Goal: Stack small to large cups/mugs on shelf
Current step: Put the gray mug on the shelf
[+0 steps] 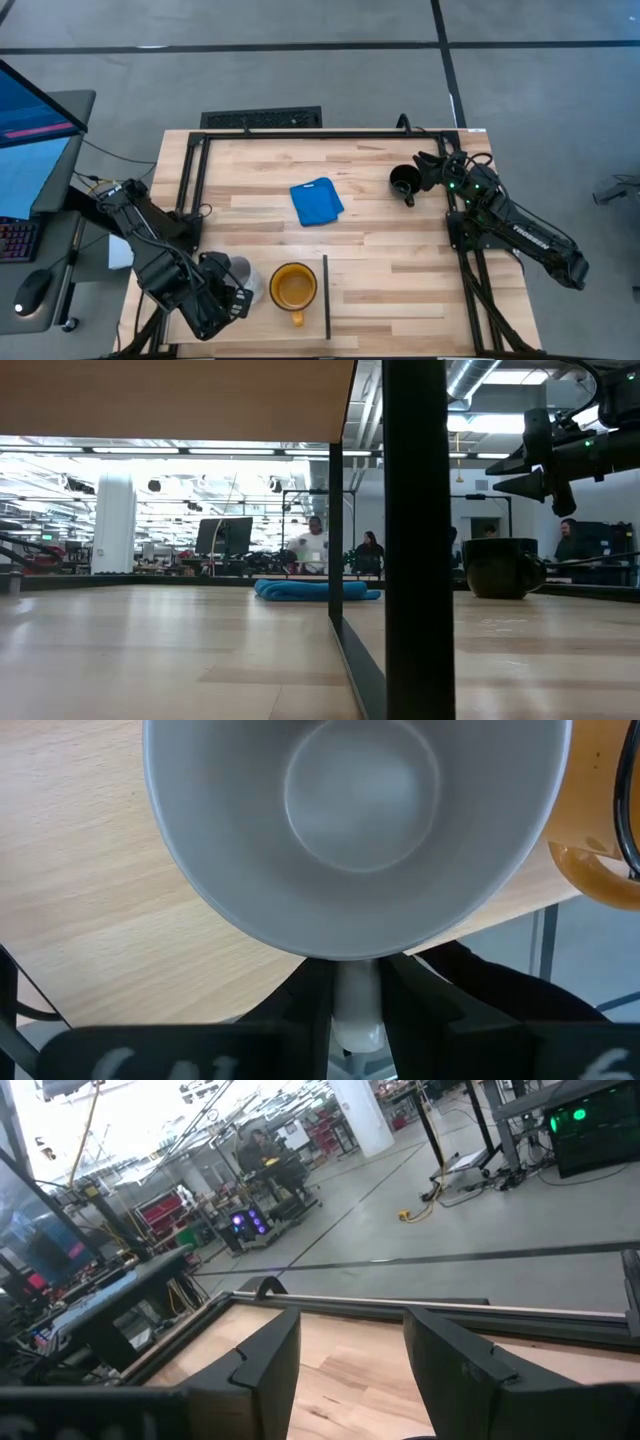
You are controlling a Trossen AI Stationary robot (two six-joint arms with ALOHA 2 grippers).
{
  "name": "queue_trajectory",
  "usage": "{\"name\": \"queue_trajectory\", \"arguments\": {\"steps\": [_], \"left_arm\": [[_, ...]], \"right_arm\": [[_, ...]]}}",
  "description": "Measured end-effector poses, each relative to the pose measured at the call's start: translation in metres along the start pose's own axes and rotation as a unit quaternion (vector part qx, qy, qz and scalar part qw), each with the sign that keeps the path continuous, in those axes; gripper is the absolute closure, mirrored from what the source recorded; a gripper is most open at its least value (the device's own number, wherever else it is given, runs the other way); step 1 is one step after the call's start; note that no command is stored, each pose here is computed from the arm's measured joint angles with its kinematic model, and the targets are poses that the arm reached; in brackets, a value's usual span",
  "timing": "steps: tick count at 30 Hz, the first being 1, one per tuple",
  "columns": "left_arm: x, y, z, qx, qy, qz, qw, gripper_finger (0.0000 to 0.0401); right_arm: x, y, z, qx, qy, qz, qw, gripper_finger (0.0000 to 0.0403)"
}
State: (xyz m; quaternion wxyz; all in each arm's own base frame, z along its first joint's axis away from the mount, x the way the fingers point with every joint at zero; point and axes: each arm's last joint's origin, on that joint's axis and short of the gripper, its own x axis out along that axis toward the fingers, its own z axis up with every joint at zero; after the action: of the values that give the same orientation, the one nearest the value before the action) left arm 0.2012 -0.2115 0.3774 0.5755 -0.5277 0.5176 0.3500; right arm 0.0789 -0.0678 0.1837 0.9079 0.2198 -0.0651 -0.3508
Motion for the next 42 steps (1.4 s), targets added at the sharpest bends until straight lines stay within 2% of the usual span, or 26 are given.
{"name": "queue_trajectory", "arguments": {"steps": [11,42], "left_arm": [[0.0000,0.0000,0.0000,0.001,-0.001,-0.001,1.000,0.0322],[-0.0001,-0.0079,-0.0004,-0.008,0.008,-0.037,0.999,0.0318]], "right_arm": [[0.0000,0.0000,0.0000,0.000,0.000,0.000,1.000,0.0200],[0.0000,0.0000,0.0000,-0.001,0.000,0.000,1.000,0.0200]]}}
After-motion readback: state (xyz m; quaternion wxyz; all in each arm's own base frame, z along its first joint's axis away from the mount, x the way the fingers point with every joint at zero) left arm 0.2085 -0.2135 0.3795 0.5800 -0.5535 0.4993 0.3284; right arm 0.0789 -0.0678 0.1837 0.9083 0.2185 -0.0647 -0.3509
